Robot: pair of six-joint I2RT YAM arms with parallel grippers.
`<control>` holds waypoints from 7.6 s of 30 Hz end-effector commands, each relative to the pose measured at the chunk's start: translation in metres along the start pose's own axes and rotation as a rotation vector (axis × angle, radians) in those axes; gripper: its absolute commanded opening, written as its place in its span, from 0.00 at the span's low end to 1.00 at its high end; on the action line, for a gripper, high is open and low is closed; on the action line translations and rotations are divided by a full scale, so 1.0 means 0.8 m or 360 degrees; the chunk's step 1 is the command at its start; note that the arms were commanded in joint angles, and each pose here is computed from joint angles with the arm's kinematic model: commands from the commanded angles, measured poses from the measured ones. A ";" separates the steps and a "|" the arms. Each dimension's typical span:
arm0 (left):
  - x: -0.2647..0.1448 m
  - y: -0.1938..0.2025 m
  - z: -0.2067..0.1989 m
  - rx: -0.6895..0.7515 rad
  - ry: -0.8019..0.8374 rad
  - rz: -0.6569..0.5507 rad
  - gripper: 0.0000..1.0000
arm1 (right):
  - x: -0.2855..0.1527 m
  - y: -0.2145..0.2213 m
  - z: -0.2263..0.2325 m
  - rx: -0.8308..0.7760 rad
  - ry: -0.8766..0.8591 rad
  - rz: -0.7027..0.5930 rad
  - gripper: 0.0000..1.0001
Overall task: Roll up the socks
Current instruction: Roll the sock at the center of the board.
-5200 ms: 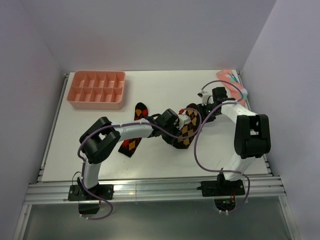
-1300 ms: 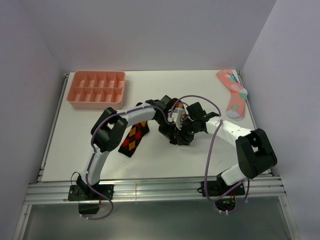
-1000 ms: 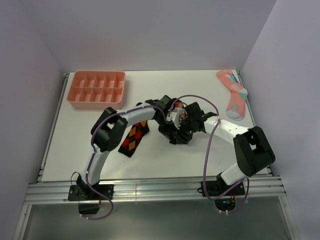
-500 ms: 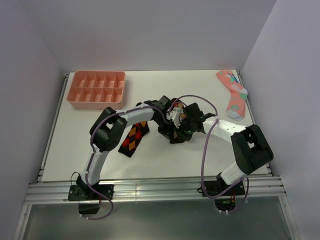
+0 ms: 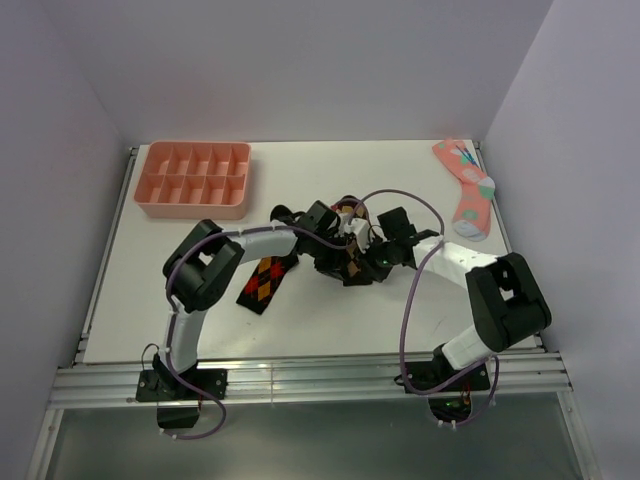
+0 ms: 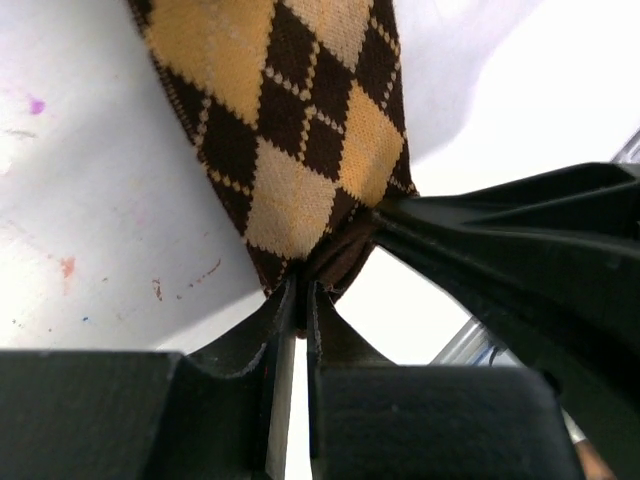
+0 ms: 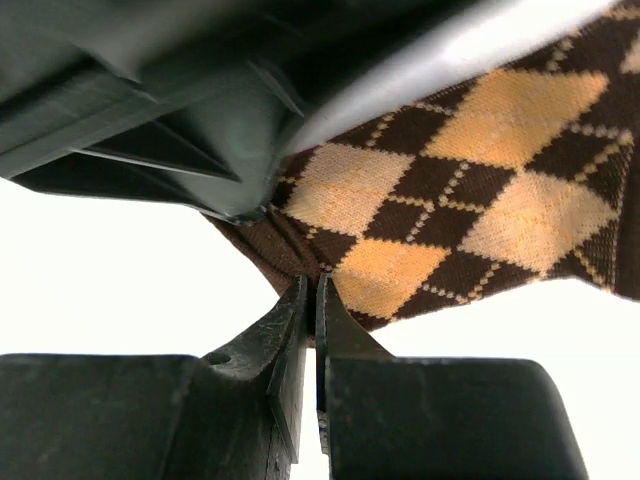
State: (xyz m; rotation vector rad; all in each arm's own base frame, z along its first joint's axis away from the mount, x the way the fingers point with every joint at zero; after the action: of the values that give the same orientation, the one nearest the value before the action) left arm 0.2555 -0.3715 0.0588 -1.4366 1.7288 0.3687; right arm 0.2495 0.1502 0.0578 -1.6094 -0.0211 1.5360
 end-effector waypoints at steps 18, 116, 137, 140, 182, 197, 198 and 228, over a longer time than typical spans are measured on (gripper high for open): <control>-0.046 -0.044 -0.029 0.0144 -0.0007 -0.0820 0.34 | -0.002 0.019 -0.038 0.0515 -0.0299 0.0239 0.00; 0.037 -0.013 -0.008 0.0759 0.0121 -0.0833 0.31 | -0.008 0.031 -0.065 0.0929 -0.0070 0.0553 0.00; 0.039 0.000 0.001 0.0363 -0.0124 -0.0471 0.00 | -0.026 0.024 -0.086 0.0834 0.0214 0.0428 0.14; 0.035 0.003 0.000 0.0337 -0.0189 -0.0380 0.00 | -0.030 0.020 -0.086 0.0808 0.0224 0.0391 0.27; 0.010 -0.005 -0.004 0.0159 -0.0200 0.0226 0.00 | -0.053 -0.004 0.030 -0.0491 0.0001 -0.0160 0.35; 0.013 -0.003 -0.005 0.0150 -0.0174 0.0230 0.00 | -0.013 0.003 0.050 -0.0655 0.0032 0.0022 0.34; 0.013 -0.002 -0.004 0.0149 -0.0172 0.0233 0.00 | -0.012 0.003 0.051 -0.0652 0.0027 0.0033 0.34; 0.013 -0.002 0.001 0.0161 -0.0158 0.0242 0.00 | 0.006 0.013 0.034 -0.0729 0.0275 0.0216 0.41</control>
State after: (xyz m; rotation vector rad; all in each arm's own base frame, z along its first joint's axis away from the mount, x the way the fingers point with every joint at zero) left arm 0.2611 -0.3780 0.0603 -1.2413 1.7301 0.4267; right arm 0.2240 0.1670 0.0571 -2.0867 -0.2027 1.5664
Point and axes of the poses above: each gripper's point midway between its finger pads, its own x axis out along the fingers, its own z axis along the line the jaws close on, y = z × x, the point moved 4 cm from there along -x, back along the fingers, and after that the axes turned 3 degrees about x, right-handed, at the moved point
